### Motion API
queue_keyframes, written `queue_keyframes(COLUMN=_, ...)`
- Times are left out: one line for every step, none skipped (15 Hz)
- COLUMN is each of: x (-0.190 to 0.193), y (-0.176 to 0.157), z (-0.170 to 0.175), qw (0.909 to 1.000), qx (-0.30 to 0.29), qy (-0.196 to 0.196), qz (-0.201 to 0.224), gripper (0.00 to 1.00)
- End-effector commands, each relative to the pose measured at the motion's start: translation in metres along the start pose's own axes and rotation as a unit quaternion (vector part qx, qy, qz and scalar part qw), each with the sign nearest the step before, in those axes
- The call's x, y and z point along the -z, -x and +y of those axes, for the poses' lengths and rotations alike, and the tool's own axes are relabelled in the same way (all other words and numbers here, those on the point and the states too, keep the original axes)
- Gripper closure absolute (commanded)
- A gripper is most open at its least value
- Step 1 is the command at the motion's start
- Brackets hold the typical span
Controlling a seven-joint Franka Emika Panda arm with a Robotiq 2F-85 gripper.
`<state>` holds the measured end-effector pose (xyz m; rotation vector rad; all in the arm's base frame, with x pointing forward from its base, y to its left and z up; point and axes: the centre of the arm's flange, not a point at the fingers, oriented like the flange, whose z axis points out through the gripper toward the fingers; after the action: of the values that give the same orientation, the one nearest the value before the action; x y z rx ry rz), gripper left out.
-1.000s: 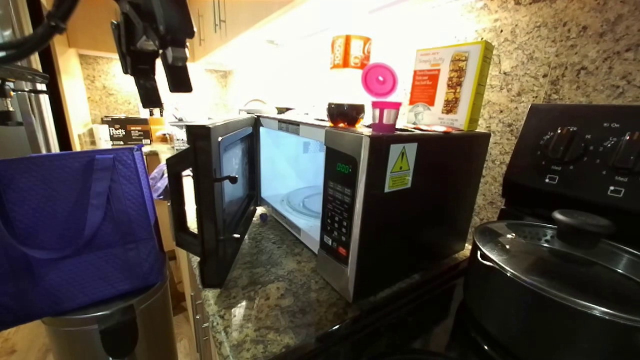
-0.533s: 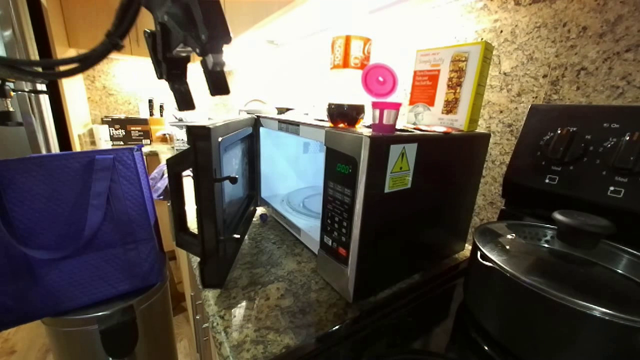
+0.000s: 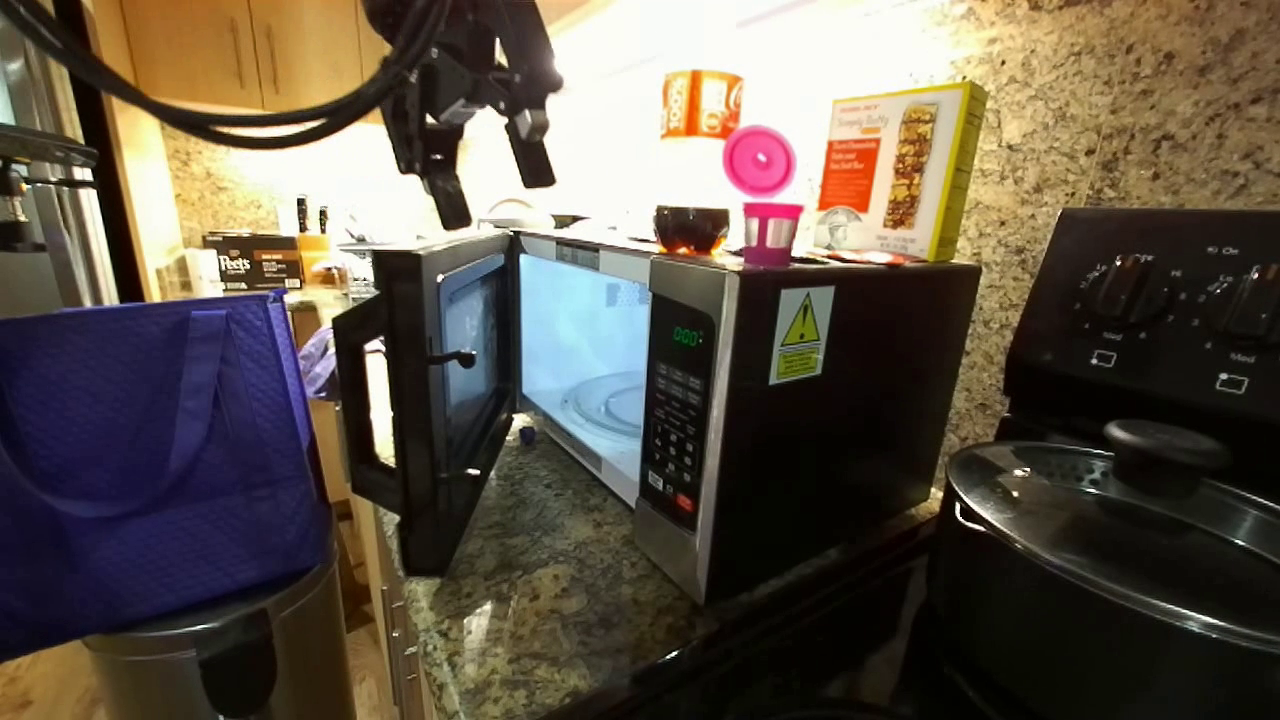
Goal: Open the microwave door
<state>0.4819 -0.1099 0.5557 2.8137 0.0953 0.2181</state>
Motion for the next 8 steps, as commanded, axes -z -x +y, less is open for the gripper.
queue_keyframes(x=-0.008, y=-0.030, z=0.003, qw=0.9986, qx=0.032, qy=0.038, qz=-0.019, gripper=0.00)
queue_keyframes(x=-0.015, y=-0.033, z=0.000, qw=0.9981, qx=0.043, qy=0.039, qz=-0.022, gripper=0.00)
queue_keyframes(x=-0.020, y=-0.037, z=-0.005, qw=0.9977, qx=0.053, qy=0.032, qz=-0.029, gripper=0.00)
queue_keyframes(x=-0.025, y=-0.039, z=-0.009, qw=0.9970, qx=0.063, qy=0.023, qz=-0.038, gripper=0.00)
queue_keyframes(x=-0.030, y=-0.041, z=-0.014, qw=0.9959, qx=0.077, qy=0.016, qz=-0.044, gripper=0.00)
queue_keyframes(x=-0.035, y=-0.042, z=-0.017, qw=0.9947, qx=0.089, qy=0.013, qz=-0.049, gripper=0.00)
queue_keyframes(x=-0.039, y=-0.042, z=-0.022, qw=0.9933, qx=0.098, qy=0.005, qz=-0.061, gripper=0.00)
queue_keyframes(x=-0.042, y=-0.041, z=-0.025, qw=0.9921, qx=0.105, qy=0.002, qz=-0.069, gripper=0.00)
